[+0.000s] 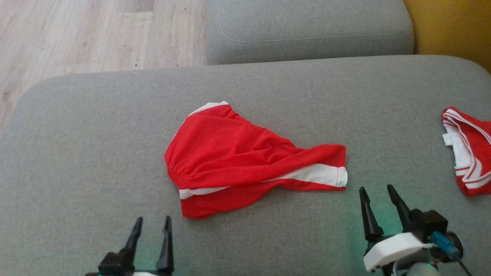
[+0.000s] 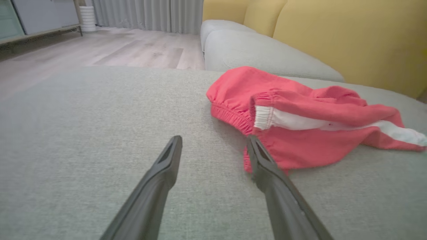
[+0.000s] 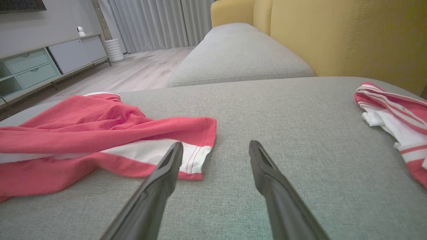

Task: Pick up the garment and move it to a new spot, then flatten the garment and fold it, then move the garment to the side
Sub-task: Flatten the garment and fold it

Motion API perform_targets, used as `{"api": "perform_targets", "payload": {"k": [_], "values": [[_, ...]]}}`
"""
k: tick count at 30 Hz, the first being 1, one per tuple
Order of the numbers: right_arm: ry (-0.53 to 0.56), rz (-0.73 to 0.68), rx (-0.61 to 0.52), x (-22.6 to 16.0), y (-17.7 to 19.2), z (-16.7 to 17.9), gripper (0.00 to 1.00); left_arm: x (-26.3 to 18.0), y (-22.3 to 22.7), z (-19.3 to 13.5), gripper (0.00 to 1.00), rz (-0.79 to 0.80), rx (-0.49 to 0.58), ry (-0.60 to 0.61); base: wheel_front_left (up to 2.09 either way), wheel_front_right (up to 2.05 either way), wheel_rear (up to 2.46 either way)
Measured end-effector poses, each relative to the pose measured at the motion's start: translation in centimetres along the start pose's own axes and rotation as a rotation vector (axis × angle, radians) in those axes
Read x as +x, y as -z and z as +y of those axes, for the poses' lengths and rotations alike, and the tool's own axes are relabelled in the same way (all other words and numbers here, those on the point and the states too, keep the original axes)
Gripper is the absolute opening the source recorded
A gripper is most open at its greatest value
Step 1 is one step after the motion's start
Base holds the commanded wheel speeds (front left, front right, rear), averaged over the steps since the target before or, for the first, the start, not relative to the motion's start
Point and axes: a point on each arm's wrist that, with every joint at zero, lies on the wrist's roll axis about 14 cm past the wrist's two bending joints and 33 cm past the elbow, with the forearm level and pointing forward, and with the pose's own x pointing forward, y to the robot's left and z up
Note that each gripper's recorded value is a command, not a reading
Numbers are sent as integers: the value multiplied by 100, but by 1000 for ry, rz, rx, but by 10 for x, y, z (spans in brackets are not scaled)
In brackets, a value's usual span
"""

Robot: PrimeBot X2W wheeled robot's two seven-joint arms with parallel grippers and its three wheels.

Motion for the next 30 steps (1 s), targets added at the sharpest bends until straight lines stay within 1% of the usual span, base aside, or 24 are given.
{"api": "perform_targets", "payload": {"k": [3,9,14,17,23,30], "values": [[-3,14,5,0,4,1,100,3,4,-15,100,17,-35,65,0,0,0],[-3,29,9,2,9,1,100,19,4,-30,100,30,-79,123,0,0,0],[9,52,15,3,16,-3,100,36,2,-51,100,46,-94,199,0,0,0],[17,54,15,7,16,-6,100,43,1,-58,100,53,-96,241,0,0,0],[26,56,16,12,16,-10,100,52,2,-49,100,68,-90,234,0,0,0],[27,68,18,13,20,-11,100,50,11,-64,100,98,-116,278,0,0,0]]}}
